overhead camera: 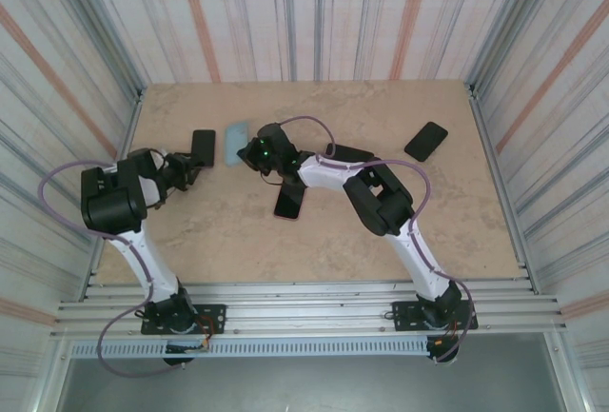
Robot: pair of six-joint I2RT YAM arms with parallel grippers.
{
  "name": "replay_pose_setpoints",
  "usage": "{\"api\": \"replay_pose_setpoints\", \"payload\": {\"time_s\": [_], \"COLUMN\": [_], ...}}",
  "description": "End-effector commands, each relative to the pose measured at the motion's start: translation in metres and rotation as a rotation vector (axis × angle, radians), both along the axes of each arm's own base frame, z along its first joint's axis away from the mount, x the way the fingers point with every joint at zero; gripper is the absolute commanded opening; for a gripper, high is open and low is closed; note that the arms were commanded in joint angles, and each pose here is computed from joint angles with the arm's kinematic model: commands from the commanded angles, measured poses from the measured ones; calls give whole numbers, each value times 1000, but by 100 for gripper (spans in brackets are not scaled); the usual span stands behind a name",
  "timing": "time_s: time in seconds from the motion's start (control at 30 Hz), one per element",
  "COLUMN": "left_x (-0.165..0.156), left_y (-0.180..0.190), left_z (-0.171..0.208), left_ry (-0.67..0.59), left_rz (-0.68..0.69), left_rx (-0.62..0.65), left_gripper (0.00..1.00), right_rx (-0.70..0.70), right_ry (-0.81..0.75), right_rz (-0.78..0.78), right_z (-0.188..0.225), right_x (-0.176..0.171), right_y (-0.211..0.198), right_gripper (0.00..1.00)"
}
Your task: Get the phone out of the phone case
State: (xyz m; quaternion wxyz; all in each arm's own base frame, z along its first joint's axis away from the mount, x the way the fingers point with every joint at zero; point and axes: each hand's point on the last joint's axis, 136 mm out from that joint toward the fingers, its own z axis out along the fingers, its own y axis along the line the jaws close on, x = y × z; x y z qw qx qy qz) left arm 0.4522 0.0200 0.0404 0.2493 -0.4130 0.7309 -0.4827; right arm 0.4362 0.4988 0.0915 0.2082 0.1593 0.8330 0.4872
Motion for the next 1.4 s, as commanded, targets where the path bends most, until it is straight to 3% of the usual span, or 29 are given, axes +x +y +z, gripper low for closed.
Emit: {"api": "replay_pose_setpoints", "payload": {"time_s": [0.0,0.53,0.9,1.17,1.37], "left_x": [-12,-29,-31,-33,-38], "left_y": [2,15,16,15,12], "left_z": [6,11,27,43,57], "left_ry": [31,111,104,89,67], "left_rz": [-21,-36,-51,-55,-62], "left_rx": [33,92,105,114,123], "left_gripper": [48,61,62,62,62], "right_rx": [-20,-123,-201,-221,-331], "right_ry": [-12,-38,-72,-95,-182], "right_rz": [-21,39,66,94,112], "right_z": [-4,-34,-51,-54,-54], "right_x": [4,13,19,17,21], "right_y": [7,33,40,46,40], "right_gripper": [0,2,13,27,36]}}
